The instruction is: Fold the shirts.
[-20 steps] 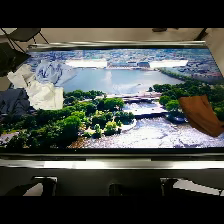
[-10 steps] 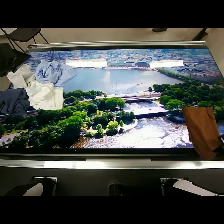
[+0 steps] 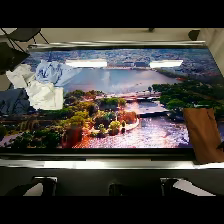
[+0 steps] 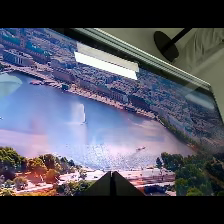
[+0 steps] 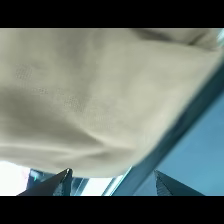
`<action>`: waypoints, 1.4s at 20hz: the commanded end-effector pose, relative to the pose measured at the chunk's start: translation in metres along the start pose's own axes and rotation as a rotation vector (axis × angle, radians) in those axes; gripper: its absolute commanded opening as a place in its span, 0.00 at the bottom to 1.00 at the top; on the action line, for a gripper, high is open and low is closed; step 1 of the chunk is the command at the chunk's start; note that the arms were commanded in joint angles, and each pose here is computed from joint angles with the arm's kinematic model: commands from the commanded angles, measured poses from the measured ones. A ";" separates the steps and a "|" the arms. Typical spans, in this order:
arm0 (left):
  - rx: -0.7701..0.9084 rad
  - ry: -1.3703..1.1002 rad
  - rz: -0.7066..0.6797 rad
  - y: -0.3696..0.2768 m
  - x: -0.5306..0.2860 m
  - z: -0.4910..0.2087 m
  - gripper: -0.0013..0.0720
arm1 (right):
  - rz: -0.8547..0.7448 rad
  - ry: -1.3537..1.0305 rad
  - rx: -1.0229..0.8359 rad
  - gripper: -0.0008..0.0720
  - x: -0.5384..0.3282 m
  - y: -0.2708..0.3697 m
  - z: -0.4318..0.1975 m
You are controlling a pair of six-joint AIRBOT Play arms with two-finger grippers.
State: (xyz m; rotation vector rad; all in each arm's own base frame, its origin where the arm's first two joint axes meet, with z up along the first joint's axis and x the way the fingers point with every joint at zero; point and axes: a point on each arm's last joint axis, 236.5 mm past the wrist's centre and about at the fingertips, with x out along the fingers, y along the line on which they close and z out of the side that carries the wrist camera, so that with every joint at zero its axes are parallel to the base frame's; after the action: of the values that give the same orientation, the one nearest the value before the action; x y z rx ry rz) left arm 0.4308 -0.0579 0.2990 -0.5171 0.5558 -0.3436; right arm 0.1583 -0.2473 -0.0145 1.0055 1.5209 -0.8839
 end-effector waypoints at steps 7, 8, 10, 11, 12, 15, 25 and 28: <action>0.386 0.013 0.618 0.080 -0.008 0.025 0.07 | 0.466 -0.991 -0.509 0.77 -0.316 0.200 0.023; 0.412 0.114 0.650 0.090 0.011 0.003 0.08 | 0.490 -0.950 -0.615 0.77 -0.307 0.236 -0.007; 0.373 0.373 0.656 0.110 0.047 -0.068 0.53 | 0.465 -0.791 -0.800 0.81 -0.262 0.291 -0.069; 0.323 0.529 0.665 0.122 0.054 -0.112 0.91 | 0.416 -0.694 -0.869 0.85 -0.230 0.307 -0.094; 0.286 0.651 0.657 0.129 0.056 -0.150 0.95 | 0.367 -0.588 -0.917 0.90 -0.197 0.315 -0.115; 0.167 0.696 0.590 0.130 0.057 -0.216 0.95 | 0.187 -0.260 -1.019 0.89 -0.103 0.304 -0.161; 0.126 0.675 0.591 0.139 0.045 -0.246 0.92 | 0.146 -0.194 -0.975 0.89 -0.067 0.297 -0.164; 0.126 0.675 0.591 0.139 0.045 -0.246 0.92 | 0.146 -0.194 -0.975 0.89 -0.067 0.298 -0.164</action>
State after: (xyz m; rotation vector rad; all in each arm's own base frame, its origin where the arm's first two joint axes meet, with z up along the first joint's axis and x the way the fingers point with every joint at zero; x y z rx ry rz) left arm 0.3496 -0.0545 0.0255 -0.0792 1.2919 0.0263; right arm 0.3818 0.0027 0.0725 0.2874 1.4215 -0.0629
